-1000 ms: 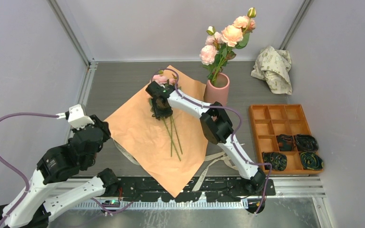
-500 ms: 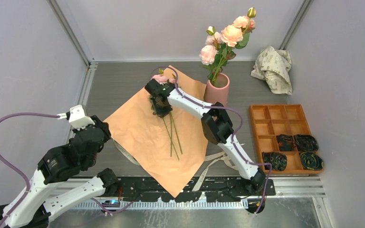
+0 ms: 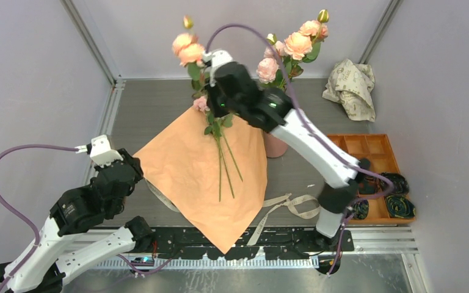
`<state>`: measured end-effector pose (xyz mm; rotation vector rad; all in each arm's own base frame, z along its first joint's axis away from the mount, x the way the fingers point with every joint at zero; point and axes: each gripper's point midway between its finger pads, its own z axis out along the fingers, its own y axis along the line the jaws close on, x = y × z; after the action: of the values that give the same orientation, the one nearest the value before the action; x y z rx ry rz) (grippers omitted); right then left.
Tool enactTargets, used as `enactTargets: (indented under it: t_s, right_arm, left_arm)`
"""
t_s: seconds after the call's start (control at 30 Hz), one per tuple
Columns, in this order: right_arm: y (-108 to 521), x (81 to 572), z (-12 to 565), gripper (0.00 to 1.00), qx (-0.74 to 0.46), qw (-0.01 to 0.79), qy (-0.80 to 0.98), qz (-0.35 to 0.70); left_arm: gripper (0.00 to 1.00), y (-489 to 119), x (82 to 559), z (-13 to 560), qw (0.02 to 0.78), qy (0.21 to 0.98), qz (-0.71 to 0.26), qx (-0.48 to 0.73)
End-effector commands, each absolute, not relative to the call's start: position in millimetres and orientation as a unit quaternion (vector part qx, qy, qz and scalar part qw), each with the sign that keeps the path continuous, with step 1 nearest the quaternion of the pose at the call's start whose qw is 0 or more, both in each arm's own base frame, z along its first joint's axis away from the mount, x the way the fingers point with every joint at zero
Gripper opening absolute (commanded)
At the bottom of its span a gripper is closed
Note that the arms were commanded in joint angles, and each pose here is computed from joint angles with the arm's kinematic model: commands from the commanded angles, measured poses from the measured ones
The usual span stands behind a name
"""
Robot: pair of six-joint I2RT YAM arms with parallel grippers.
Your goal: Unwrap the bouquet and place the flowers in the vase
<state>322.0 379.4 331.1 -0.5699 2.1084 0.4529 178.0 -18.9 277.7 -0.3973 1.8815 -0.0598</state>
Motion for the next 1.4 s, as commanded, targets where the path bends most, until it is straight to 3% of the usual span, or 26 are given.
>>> enactTargets:
  t_s: [0.0,0.23,0.5,0.63,0.8,1.13,1.37]
  right_arm:
    - [321.9,295.7,474.3,0.01,-0.185,0.62,0.73,0.219]
    - [194.6,252.0,597.8,0.01,-0.046,0.809,0.546,0.213]
    - [136.5,267.6,623.1,0.01,0.055,0.881,0.467,0.056]
    - [135.1,310.0,614.6,0.01,0.059,0.875,0.48,-0.025]
    - [135.2,342.0,591.6,0.01,0.06,0.864,0.499,-0.046]
    - [124.1,356.1,550.1,0.01,0.068,0.844,0.529,-0.049]
    - [125.9,358.3,490.7,0.01,0.066,0.82,0.567,-0.04]
  left_arm:
    - [0.34,-25.5,184.2,282.1,0.579,0.795,-0.035,-0.178]
    - [0.34,-42.1,192.5,281.9,0.573,0.802,-0.044,-0.163]
    - [0.34,-57.3,198.8,282.5,0.569,0.805,-0.061,-0.154]
    - [0.34,-59.2,199.0,280.3,0.564,0.81,-0.058,-0.149]
    - [0.33,-56.1,196.7,279.3,0.564,0.81,-0.057,-0.15]
    - [0.33,-55.2,197.8,275.6,0.565,0.809,-0.052,-0.15]
    - [0.33,-66.8,203.8,271.1,0.559,0.816,-0.053,-0.139]
